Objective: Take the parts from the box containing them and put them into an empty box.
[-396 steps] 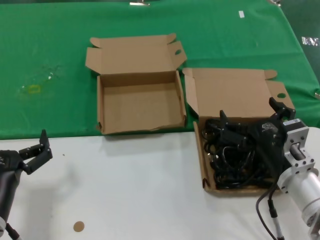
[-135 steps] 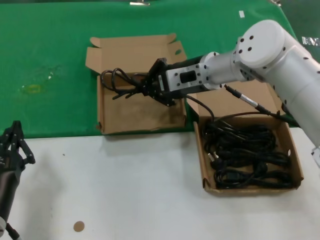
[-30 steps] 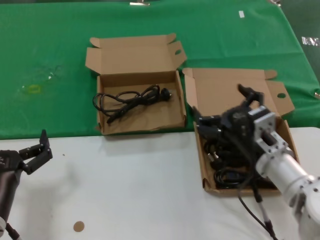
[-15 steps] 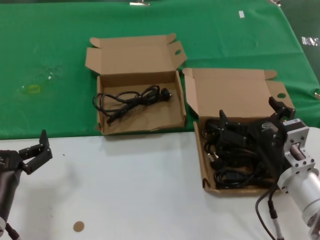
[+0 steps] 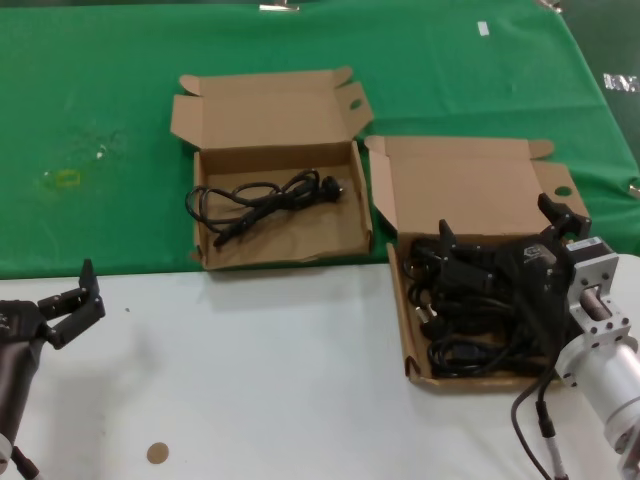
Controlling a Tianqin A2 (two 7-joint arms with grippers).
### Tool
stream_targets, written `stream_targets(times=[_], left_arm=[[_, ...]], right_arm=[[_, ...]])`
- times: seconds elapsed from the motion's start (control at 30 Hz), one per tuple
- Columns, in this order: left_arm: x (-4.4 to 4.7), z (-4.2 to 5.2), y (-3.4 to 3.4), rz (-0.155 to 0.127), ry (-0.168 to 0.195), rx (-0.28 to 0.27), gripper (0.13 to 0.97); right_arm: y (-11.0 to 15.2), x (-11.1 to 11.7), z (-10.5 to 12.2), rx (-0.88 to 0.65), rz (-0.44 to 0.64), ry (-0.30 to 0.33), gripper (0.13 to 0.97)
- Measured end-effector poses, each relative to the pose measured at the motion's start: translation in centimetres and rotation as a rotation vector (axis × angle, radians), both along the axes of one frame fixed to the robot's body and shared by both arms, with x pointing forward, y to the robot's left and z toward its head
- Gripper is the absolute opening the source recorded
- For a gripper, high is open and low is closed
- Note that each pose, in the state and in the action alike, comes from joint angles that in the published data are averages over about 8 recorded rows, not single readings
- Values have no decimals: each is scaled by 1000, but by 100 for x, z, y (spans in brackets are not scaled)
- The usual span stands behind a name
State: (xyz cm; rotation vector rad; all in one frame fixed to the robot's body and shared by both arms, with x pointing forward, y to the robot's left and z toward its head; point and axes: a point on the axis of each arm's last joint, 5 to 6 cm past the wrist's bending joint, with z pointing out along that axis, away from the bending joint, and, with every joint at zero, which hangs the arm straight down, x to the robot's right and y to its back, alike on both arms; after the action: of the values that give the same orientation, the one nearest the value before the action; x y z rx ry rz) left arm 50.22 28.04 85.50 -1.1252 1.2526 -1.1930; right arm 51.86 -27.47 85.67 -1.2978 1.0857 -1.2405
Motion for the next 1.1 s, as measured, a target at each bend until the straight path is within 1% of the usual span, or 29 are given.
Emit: stream_targets(times=[1.1], left_arm=[[0, 0, 0, 0, 0, 0, 966]], right_arm=[[0, 0, 0, 0, 0, 0, 966]])
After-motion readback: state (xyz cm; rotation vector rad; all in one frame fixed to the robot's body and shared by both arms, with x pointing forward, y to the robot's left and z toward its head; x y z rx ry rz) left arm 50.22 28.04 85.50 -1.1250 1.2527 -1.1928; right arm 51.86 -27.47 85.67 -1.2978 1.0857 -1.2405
